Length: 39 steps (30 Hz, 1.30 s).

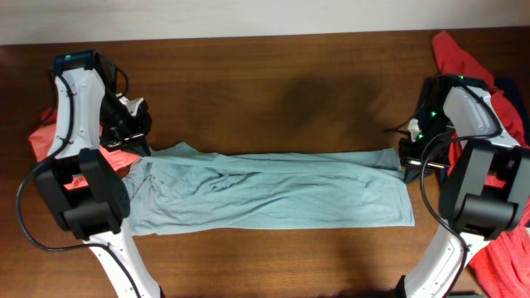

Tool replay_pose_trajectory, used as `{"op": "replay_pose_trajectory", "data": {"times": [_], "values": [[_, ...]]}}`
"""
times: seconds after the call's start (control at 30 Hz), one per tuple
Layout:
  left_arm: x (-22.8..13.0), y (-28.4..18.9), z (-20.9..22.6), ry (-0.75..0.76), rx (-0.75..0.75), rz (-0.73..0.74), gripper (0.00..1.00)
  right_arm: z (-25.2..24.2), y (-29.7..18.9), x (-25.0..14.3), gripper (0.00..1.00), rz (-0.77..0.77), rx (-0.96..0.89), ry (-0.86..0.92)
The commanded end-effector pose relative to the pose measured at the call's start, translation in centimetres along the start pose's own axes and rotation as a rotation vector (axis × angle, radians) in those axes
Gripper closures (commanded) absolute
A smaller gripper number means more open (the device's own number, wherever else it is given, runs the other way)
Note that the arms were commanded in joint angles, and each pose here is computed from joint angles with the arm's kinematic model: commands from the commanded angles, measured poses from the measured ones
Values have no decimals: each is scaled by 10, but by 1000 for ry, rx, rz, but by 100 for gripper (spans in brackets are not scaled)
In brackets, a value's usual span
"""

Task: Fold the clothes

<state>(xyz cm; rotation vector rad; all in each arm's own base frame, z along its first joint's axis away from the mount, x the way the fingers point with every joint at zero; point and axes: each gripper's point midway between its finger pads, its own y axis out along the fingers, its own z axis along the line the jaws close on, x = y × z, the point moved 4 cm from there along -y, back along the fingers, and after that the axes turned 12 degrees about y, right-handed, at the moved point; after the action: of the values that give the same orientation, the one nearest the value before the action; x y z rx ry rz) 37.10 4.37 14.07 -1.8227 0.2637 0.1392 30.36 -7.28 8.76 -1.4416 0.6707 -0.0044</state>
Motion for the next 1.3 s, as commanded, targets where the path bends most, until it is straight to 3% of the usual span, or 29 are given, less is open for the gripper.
{"op": "replay_pose_trajectory", "data": {"times": [0.0, 0.37, 0.73, 1.07, 1.27], "values": [[-3, -10, -3, -4, 19, -22, 100, -12, 0, -4, 96, -11, -72, 37], [-12, -13, 6, -45, 96, -6, 100, -15, 34, -5, 96, 10, -83, 42], [-51, 46, 7, -86, 30, 247, 99, -14, 34, 0, 96, -14, -78, 52], [-73, 63, 16, -187, 115, 368, 99, -14, 34, 2, 96, -25, -75, 52], [-66, 56, -17, -76, -120, 275, 99, -14, 34, 2, 96, -25, -75, 52]]}}
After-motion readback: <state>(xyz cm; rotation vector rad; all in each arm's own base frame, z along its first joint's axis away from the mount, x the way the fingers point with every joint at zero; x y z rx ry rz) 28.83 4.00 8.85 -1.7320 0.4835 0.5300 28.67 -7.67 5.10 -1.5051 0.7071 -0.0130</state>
